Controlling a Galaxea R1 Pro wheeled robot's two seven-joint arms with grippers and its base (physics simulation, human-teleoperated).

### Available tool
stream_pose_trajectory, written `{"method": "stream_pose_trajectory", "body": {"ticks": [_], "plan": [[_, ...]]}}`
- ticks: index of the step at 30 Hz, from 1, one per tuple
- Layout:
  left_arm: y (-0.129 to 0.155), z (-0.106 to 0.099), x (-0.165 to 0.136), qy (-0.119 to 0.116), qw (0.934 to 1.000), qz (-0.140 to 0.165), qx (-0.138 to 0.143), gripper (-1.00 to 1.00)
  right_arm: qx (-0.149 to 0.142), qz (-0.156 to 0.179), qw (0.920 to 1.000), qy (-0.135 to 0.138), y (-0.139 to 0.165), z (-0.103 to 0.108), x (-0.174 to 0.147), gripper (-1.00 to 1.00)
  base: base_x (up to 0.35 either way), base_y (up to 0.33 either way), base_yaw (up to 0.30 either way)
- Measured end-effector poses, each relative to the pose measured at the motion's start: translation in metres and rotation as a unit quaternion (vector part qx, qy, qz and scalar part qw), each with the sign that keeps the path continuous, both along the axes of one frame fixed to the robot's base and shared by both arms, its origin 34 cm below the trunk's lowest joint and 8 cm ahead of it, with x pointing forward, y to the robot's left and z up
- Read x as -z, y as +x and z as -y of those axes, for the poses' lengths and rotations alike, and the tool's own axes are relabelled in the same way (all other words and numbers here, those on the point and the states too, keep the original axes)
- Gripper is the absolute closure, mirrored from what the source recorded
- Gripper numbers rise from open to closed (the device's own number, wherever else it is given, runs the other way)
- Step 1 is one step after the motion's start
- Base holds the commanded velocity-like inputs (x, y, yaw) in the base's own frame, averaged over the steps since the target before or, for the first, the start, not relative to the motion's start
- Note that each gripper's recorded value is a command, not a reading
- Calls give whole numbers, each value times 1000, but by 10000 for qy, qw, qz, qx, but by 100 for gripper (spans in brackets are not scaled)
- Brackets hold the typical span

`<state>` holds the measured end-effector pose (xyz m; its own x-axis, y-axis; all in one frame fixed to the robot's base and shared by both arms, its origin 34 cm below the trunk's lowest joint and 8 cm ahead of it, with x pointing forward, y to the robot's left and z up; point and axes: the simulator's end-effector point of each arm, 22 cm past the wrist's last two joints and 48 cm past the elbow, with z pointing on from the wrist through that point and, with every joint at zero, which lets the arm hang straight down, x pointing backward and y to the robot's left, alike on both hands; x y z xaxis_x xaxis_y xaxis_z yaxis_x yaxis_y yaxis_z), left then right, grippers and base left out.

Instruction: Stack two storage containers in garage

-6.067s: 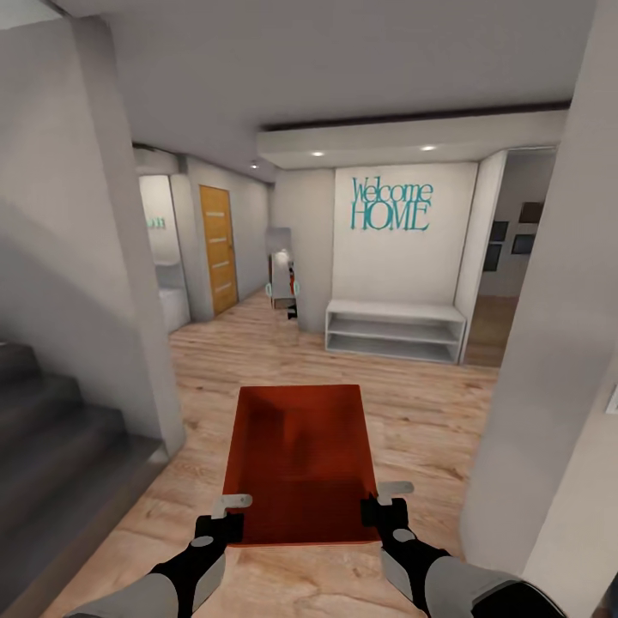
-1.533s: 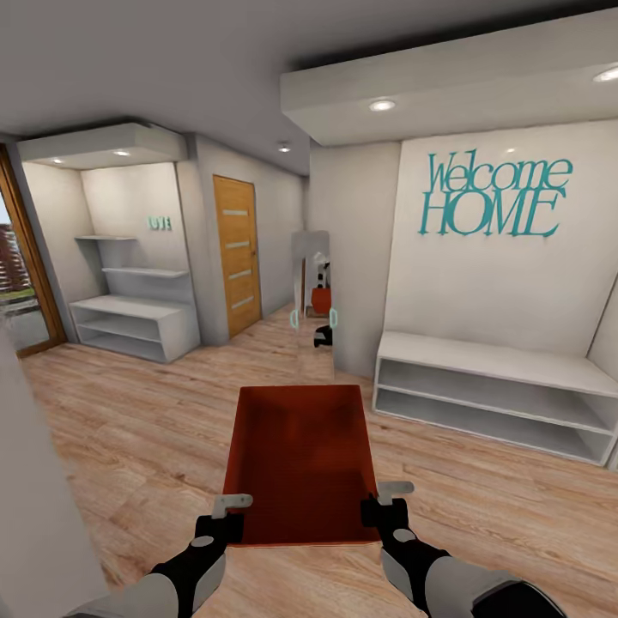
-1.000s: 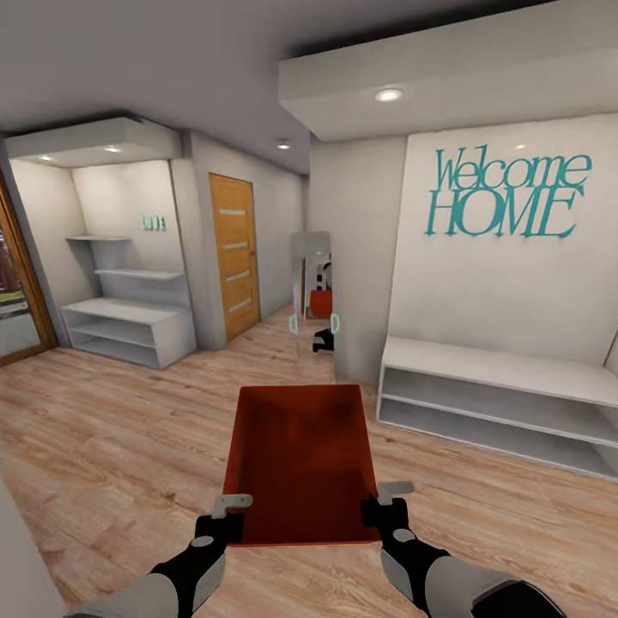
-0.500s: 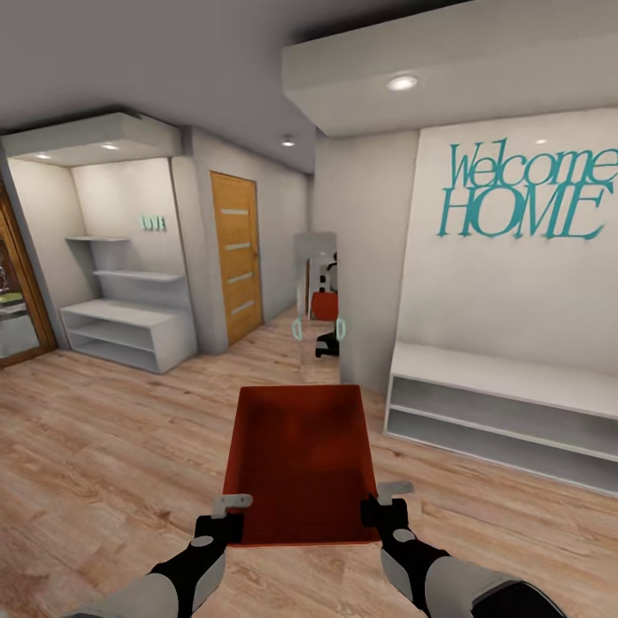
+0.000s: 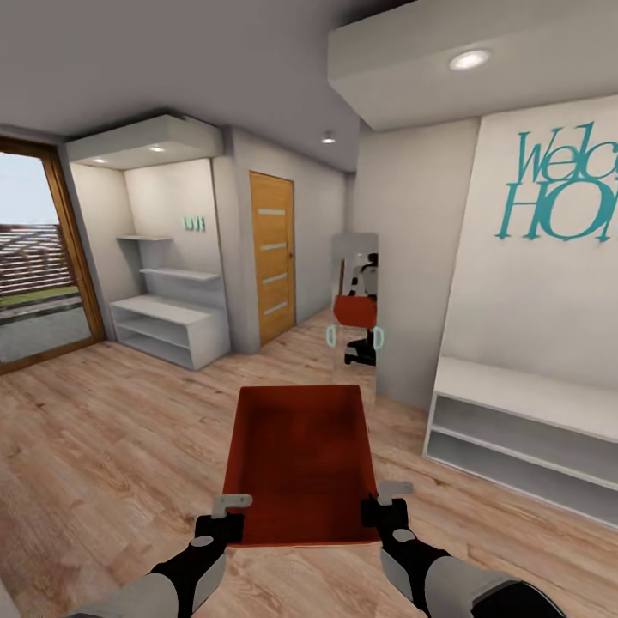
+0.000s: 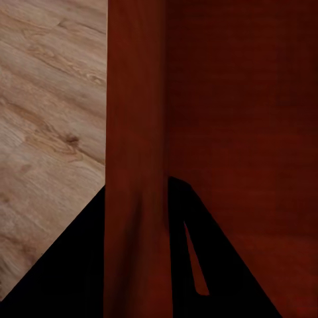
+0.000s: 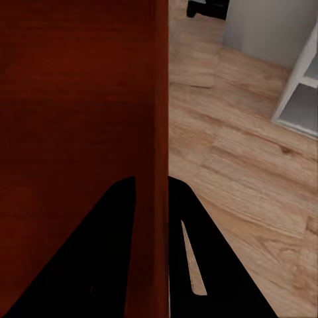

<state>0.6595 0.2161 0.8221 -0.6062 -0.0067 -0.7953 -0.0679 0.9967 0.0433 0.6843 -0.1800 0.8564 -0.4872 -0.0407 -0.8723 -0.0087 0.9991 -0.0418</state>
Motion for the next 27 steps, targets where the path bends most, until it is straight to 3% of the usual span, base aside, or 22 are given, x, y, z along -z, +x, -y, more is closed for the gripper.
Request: {"method": "stream_pose_trajectory", "body": {"ticks": [10,27], "plan": [[0,0,0,0,10000,0,0,100,0,0,10000,0,0,0,0,100,321,0,252],[0,0,0,-4,10000,-1,-2,100,-1,0,10000,-3,0,0,0,100,321,0,12]]}}
